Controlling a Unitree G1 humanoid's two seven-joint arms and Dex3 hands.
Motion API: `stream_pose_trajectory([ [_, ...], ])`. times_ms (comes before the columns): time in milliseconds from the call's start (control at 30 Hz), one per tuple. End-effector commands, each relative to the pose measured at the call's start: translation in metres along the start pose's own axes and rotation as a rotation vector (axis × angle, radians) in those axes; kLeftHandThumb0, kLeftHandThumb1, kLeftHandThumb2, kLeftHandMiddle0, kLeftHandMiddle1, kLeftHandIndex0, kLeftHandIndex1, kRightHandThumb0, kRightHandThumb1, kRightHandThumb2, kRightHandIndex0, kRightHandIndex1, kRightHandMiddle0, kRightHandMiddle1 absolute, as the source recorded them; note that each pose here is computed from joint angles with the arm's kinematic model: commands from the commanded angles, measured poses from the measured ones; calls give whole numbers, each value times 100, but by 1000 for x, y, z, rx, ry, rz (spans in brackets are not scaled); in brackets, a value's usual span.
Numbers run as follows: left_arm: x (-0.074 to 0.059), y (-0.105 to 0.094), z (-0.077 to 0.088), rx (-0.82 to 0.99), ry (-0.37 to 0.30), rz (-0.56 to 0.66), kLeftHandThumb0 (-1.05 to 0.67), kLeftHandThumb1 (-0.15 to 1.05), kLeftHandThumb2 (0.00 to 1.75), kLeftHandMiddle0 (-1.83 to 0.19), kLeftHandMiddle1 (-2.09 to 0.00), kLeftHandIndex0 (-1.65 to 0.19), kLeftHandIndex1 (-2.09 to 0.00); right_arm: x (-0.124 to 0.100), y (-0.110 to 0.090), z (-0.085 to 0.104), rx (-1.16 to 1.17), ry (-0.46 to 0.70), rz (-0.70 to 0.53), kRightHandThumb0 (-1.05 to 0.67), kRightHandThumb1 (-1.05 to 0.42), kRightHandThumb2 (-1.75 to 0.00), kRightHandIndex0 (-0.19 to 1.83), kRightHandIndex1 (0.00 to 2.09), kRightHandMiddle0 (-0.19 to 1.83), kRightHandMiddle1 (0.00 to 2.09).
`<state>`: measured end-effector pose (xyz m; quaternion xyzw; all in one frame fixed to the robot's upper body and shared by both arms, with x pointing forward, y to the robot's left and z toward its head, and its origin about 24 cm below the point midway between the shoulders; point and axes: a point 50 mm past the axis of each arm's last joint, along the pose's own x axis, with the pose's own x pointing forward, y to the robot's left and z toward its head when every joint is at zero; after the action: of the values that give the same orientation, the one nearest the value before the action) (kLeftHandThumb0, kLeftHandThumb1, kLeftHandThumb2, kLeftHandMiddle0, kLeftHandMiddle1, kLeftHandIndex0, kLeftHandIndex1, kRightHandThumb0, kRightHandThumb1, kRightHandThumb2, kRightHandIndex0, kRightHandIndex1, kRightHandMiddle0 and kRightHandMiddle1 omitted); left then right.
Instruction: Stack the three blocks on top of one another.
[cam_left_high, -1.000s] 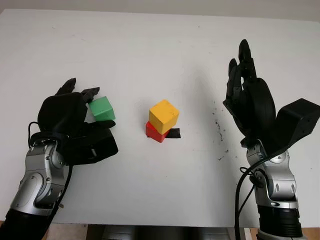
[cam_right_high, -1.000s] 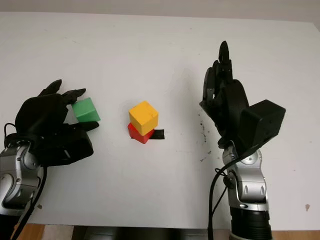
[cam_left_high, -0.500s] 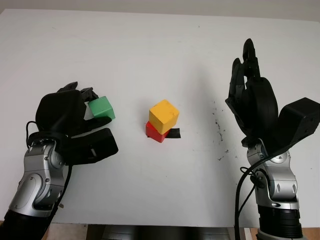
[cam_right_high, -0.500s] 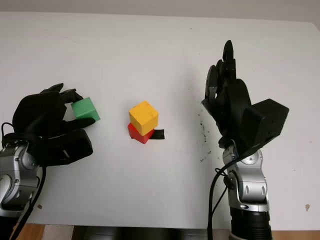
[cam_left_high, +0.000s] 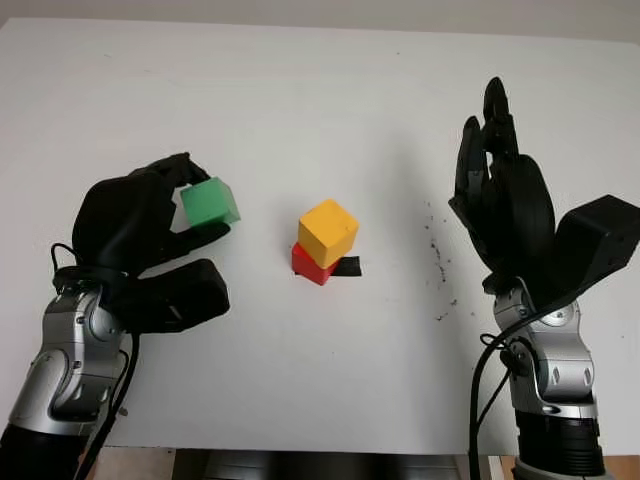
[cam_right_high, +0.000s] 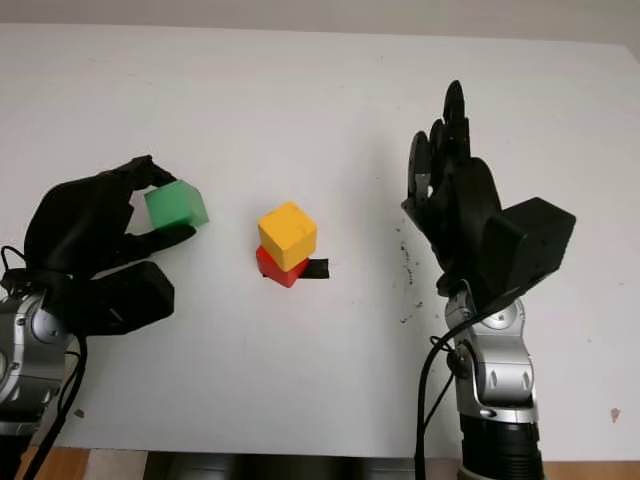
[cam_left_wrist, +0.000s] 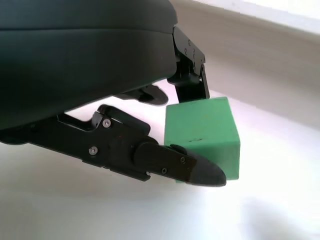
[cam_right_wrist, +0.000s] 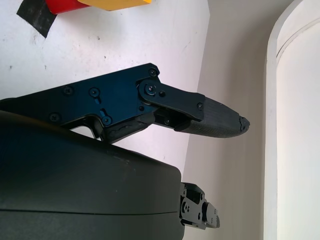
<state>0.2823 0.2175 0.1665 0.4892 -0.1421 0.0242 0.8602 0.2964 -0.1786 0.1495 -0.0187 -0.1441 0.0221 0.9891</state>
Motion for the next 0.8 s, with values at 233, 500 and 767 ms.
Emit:
stream_pose_trajectory([
  [233, 11, 34, 14, -195, -256, -163, -47, 105, 12, -37, -5, -56, -97, 0, 2, -2, 13, -14, -2, -63, -105, -70, -19, 0, -19, 0],
  [500, 50, 59, 36, -62, -362, -324, -45, 104, 7, -36, -6, -56, -102, -2, 5, -5, 27, 0, -10, -64, -105, -67, -19, 0, -19, 0],
  [767, 81, 98, 71, 107, -461, -296, -45, 103, 5, -38, -6, -59, -102, -3, 6, -8, 30, 11, -12, -64, -105, -68, -19, 0, -19, 0],
])
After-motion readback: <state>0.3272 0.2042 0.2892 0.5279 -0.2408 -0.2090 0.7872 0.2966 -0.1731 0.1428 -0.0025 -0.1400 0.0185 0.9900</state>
